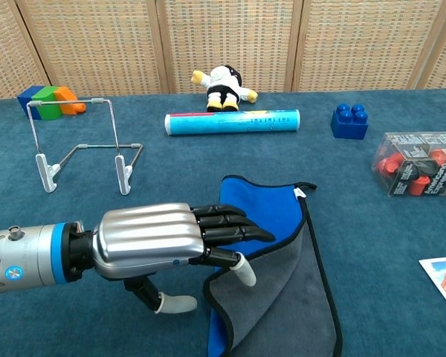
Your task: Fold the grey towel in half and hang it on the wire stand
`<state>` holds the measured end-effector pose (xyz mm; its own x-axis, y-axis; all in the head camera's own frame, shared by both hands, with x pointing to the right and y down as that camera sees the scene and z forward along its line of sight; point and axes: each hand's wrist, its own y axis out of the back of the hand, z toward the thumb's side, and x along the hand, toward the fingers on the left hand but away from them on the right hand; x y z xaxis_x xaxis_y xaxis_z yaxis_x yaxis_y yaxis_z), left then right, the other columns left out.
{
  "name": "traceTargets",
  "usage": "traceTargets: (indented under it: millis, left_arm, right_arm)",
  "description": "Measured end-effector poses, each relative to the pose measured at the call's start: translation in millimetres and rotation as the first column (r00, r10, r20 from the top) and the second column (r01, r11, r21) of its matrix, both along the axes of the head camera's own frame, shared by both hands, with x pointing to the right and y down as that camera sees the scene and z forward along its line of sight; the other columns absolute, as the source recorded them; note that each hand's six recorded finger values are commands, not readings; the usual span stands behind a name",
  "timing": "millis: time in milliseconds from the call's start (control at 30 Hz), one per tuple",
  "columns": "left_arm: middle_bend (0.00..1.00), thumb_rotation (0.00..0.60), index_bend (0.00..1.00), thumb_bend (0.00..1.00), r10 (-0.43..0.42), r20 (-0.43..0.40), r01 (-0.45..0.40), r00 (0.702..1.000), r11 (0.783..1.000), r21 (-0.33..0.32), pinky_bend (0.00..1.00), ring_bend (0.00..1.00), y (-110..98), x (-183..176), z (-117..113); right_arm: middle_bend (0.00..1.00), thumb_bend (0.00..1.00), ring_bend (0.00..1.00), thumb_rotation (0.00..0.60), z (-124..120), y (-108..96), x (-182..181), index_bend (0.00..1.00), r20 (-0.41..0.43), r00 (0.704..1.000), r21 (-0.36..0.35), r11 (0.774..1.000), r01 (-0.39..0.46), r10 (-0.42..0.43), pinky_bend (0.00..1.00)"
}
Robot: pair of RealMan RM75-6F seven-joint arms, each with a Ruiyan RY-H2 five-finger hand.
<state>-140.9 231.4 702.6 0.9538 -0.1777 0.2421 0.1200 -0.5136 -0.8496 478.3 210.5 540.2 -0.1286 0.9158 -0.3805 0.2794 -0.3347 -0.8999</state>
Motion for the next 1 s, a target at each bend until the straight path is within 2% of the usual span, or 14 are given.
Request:
traceTargets:
  millis: [100, 233, 433, 533, 733, 867, 1000]
  left_arm:
    - [0.0, 0.6, 0.26, 0.37, -0.011, -0.006, 0.011, 1.0, 1.0, 0.007, 0.0, 0.0, 0.3, 4.8, 1.7]
    - [0.0, 0.6, 0.35, 0.39, -0.02, -0.002, 0.02, 1.0, 1.0, 0.01, 0.0, 0.0, 2.2, 12.5, 5.9]
    - [0.0, 0.6, 0.5, 0.53, -0.015, -0.006, 0.015, 1.0, 1.0, 0.017, 0.0, 0.0, 7.5, 21.6, 7.4]
    - [0.0, 0.6, 0.51, 0.59, -0.017, -0.009, 0.017, 1.0, 1.0, 0.024, 0.0, 0.0, 7.6, 23.9, 6.2]
    - [0.0, 0.6, 0.55, 0.61, -0.024, -0.022, 0.025, 0.999, 0.999, 0.044, 0.0, 0.0, 4.4, 27.2, 3.2]
    - [0.0, 0.6, 0.55, 0.61, 0.002, -0.047, 0.003, 0.999, 0.995, 0.103, 0.0, 0.0, 2.2, 33.2, -2.2]
    - [0.0, 0.6, 0.55, 0.61, 0.079, -0.088, -0.059, 0.993, 0.976, 0.209, 0.0, 0.0, 3.3, 47.8, -11.5]
  right_arm:
    - [0.0, 0.0, 0.0, 0.6, 0.3, 0.0, -0.7, 0.0, -0.001, 1.0, -0.001, 1.0, 0.002, -0.002, 0.0]
    - [0.0, 0.0, 0.0, 0.6, 0.5, -0.1, -0.7, 0.0, -0.002, 1.0, -0.001, 1.0, 0.001, -0.001, 0.0]
    - [0.0, 0.0, 0.0, 0.6, 0.3, -0.1, 0.5, 0.0, -0.001, 1.0, -0.001, 1.0, -0.003, 0.003, 0.0]
    - [0.0, 0.0, 0.0, 0.6, 0.0, -0.2, 1.0, 0.0, 0.001, 1.0, 0.0, 1.0, -0.004, 0.004, 0.0]
    - [0.0, 0.0, 0.0, 0.6, -0.8, 0.0, 0.8, 0.0, 0.006, 1.0, 0.001, 1.0, -0.002, 0.002, 0.0]
    - [0.0, 0.0, 0.0, 0.6, -0.6, 0.2, 0.1, 0.0, 0.008, 1.0, -0.002, 1.0, 0.0, 0.0, 0.0]
    - [0.0, 0.0, 0.0, 0.6, -0.3, 0.2, -0.3, 0.0, 0.008, 1.0, -0.003, 1.0, 0.002, -0.002, 0.0]
